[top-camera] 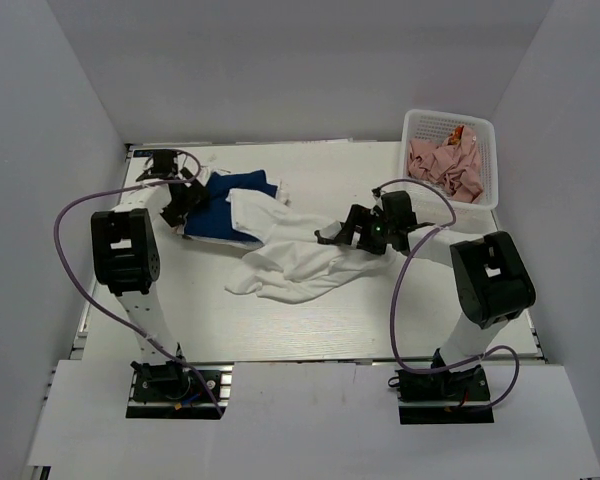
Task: Fold and stack the t-shirts
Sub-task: Flatten out the tshirt
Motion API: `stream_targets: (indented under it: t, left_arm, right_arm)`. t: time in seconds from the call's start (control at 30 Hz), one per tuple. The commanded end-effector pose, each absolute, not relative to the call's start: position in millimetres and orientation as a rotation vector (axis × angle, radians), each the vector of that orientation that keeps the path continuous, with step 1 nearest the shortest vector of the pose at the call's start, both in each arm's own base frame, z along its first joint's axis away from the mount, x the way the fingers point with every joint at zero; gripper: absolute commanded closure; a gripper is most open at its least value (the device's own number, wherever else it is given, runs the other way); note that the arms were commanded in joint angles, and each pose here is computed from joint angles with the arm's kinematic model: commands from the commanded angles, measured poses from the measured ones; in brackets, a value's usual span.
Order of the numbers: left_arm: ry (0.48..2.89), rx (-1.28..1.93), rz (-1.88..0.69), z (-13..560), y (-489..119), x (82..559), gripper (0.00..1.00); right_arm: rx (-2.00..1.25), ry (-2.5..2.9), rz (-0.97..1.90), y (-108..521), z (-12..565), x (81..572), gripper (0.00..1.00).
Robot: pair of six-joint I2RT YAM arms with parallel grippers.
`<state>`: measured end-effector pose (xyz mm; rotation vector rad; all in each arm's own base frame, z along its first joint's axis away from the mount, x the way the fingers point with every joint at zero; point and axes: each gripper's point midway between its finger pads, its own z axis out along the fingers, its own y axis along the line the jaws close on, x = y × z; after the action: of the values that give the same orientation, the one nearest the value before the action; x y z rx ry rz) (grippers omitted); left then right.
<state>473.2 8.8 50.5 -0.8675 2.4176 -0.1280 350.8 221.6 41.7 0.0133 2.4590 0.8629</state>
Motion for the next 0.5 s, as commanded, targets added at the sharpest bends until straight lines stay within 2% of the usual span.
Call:
stream_targets:
  t: [0.0, 0.2, 0.33, 0.47]
  left_arm:
    - [2.503, -1.072, 0.241, 14.7, 85.1, 429.5, 0.00]
    - [2.448, -1.076, 0.244, 39.7, 112.4, 454.2, 0.00]
    - [2.364, -1.021, 0.203, 88.1, 113.5, 464.9, 0.00]
    - [2.285, -0.890, 0.108, 146.8, 97.8, 474.5, 0.00]
  right_arm:
    - [0.137, 2.660, 0.589, 171.0, -4.3, 321.4, 0.10]
    - [0.125, 2.638, 0.508, 156.8, 11.9, 328.5, 0.10]
    - [0.079, 2.582, 0.476, 152.1, 34.6, 330.8, 0.10]
    - [-0.026, 2.510, 0.561, 165.9, 64.6, 327.8, 0.10]
